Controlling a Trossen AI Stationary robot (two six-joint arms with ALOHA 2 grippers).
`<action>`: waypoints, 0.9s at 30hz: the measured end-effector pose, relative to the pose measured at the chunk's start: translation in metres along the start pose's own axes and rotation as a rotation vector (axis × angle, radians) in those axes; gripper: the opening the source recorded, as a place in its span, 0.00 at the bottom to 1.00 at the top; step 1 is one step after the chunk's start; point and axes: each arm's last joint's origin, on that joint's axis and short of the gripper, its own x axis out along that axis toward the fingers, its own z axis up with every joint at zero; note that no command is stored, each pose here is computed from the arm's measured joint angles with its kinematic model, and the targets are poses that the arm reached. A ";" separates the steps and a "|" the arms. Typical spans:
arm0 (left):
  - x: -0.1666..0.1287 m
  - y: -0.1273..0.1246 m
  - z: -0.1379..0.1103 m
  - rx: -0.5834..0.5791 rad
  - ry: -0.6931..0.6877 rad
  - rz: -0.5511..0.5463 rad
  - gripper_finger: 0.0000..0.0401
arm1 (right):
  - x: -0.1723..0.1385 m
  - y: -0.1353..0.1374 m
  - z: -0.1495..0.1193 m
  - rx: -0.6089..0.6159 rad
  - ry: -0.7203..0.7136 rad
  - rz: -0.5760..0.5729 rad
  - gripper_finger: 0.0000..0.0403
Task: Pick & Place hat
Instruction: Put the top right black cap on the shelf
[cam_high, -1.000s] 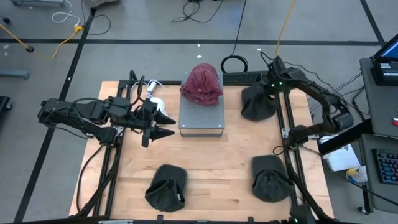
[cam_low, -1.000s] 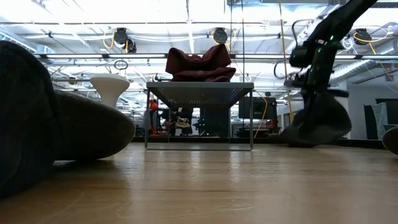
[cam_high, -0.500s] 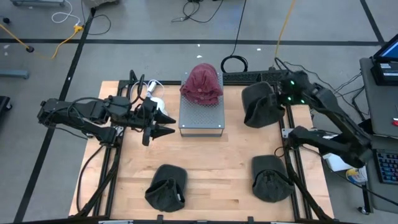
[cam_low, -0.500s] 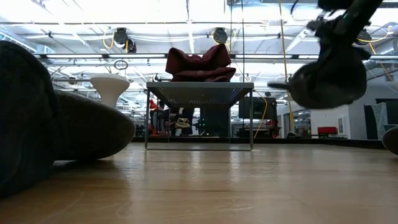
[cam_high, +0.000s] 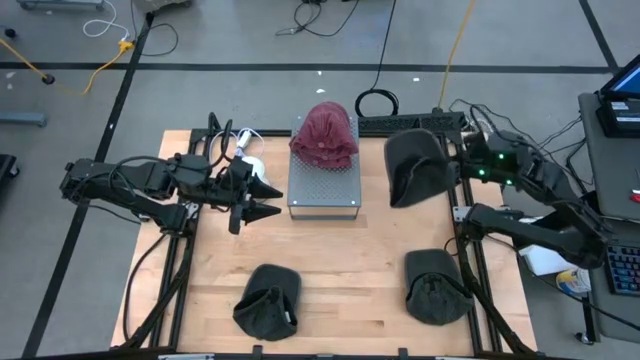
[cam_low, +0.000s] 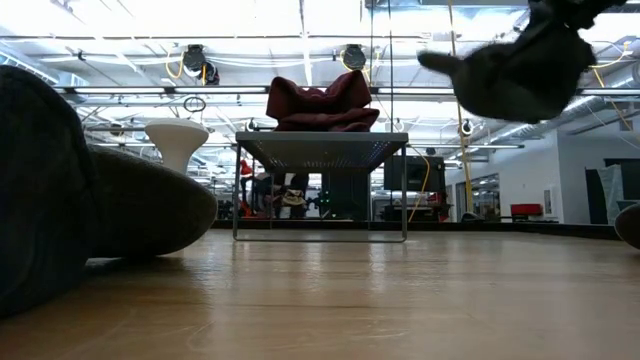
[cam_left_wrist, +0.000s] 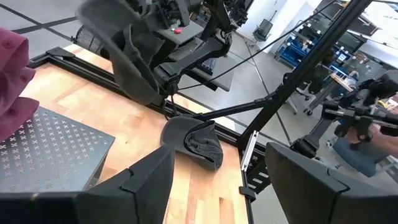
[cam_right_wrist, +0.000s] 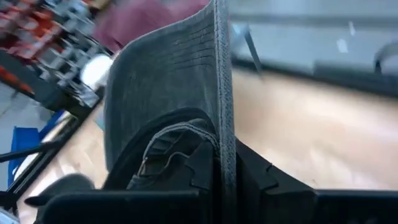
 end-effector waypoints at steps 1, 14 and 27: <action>0.000 0.000 0.000 0.000 0.000 0.000 0.63 | 0.000 0.003 0.003 -0.034 -0.034 0.019 0.06; 0.000 0.000 0.000 -0.060 -0.003 -0.001 0.63 | 0.024 0.050 0.046 -0.259 -0.381 0.336 0.06; 0.000 -0.002 0.003 -0.188 -0.026 -0.018 0.65 | 0.052 0.107 0.053 -0.405 -0.591 0.625 0.06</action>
